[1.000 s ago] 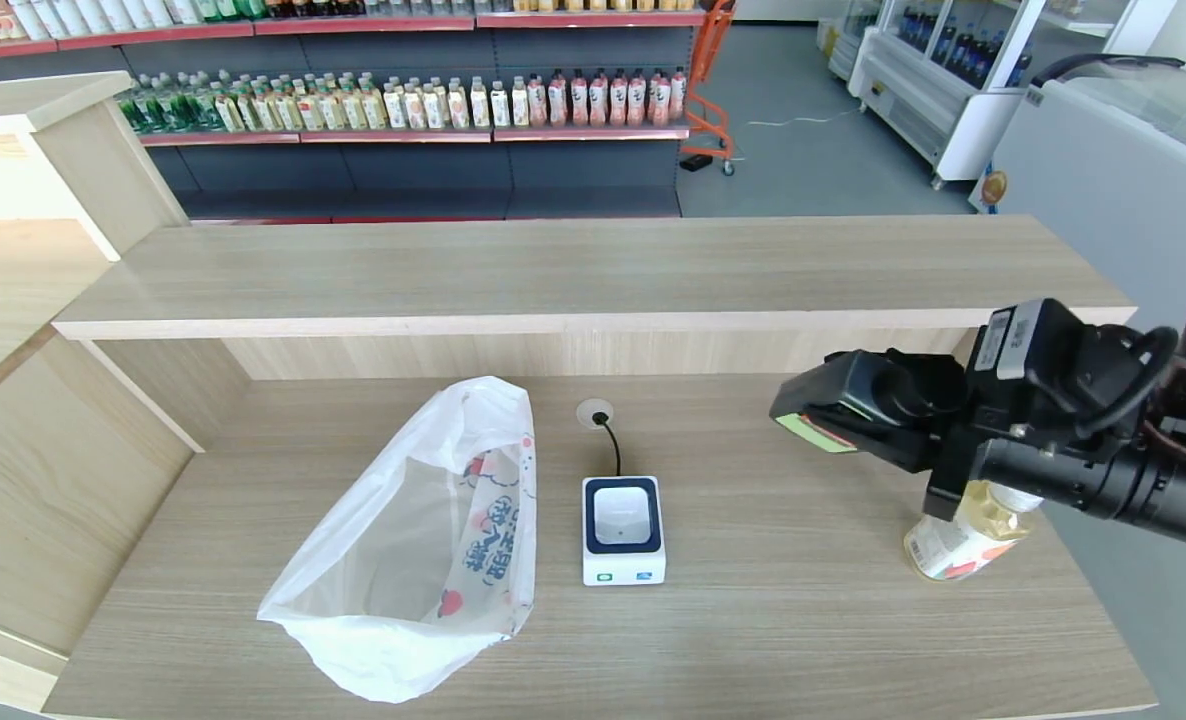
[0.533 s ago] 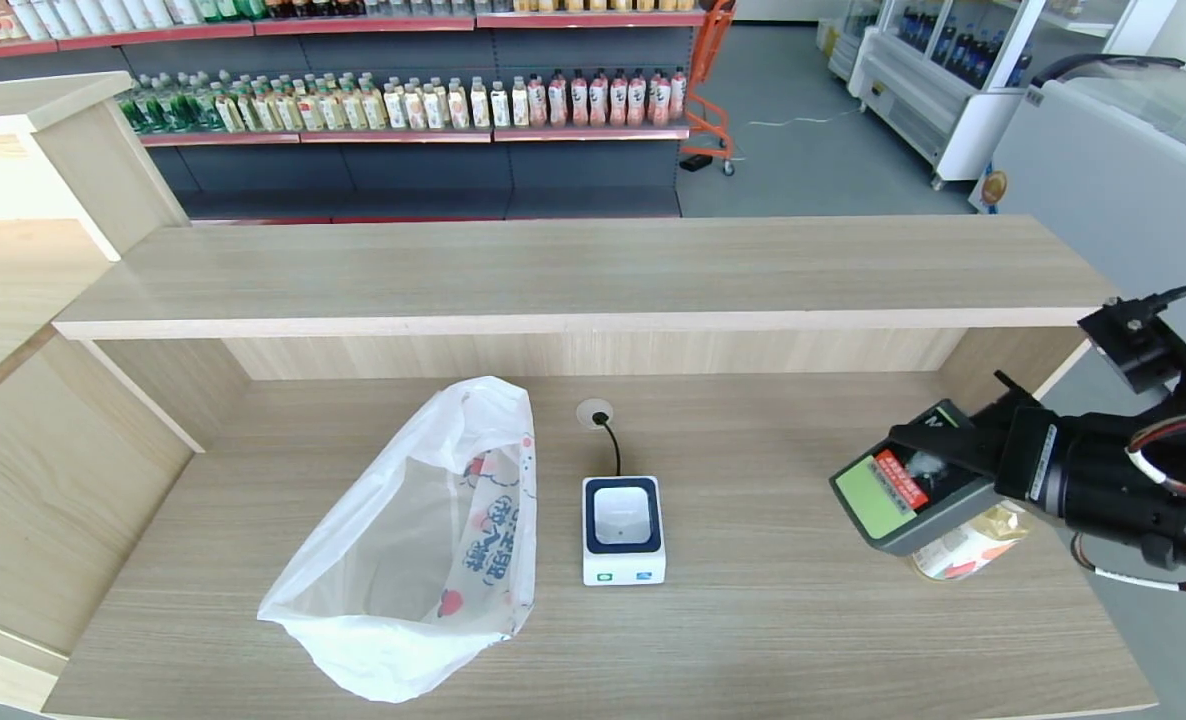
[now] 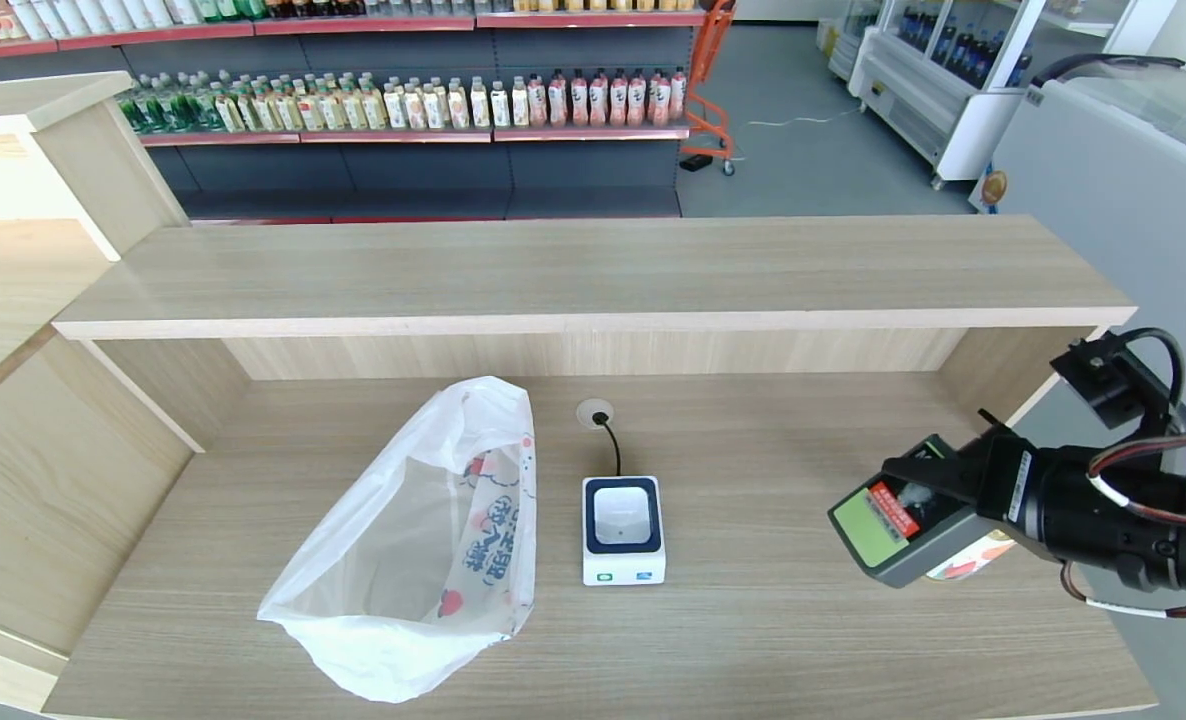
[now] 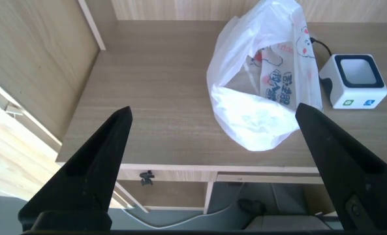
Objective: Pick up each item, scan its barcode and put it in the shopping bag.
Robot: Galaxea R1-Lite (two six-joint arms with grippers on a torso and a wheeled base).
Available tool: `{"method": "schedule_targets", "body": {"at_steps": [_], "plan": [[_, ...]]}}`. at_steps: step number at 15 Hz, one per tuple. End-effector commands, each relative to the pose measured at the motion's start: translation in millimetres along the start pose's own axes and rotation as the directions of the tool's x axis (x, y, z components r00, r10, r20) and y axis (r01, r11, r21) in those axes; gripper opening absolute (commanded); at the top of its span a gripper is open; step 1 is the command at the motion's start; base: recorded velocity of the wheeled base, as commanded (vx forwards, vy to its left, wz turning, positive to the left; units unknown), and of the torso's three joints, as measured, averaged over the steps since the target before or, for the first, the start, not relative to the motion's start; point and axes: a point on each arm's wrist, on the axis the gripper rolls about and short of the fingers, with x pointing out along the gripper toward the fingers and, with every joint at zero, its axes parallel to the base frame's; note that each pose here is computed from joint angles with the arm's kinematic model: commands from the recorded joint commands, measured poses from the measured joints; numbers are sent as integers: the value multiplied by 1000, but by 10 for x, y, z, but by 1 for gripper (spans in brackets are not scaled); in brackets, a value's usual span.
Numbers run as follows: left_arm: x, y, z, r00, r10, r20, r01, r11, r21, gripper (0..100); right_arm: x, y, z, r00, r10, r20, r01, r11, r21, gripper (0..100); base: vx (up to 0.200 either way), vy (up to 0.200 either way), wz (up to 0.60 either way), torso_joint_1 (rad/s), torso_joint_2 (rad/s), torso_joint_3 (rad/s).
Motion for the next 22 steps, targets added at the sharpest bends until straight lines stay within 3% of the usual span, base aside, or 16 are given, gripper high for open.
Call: {"method": "schedule_targets", "body": {"at_steps": [1, 4, 12, 15, 22], "plan": [[0, 0, 0, 1000, 1, 0, -1, 1000, 1, 100, 5, -8, -7, 1000, -4, -2, 4, 1000, 2, 0, 0, 0, 0, 0, 0, 0], [0, 0, 0, 1000, 2, 0, -2, 1000, 2, 100, -48, -3, -14, 1000, -3, 9, 3, 1000, -1, 0, 0, 0, 0, 0, 0, 0], [0, 0, 0, 1000, 2, 0, -2, 1000, 1, 100, -27, -28, -25, 1000, -18, 1, 18, 999, -44, 0, 0, 200, 0, 2, 4, 2], [0, 0, 0, 1000, 2, 0, -2, 1000, -1, 100, 360, -208, -39, 993, -113, -24, 106, 973, -206, 0, 0, 0, 0, 0, 0, 0], [0, 0, 0, 1000, 1, 0, -1, 1000, -1, 100, 1195, -286, -202, 995, -21, -100, -4, 971, -240, 0, 0, 0, 0, 0, 0, 0]]}}
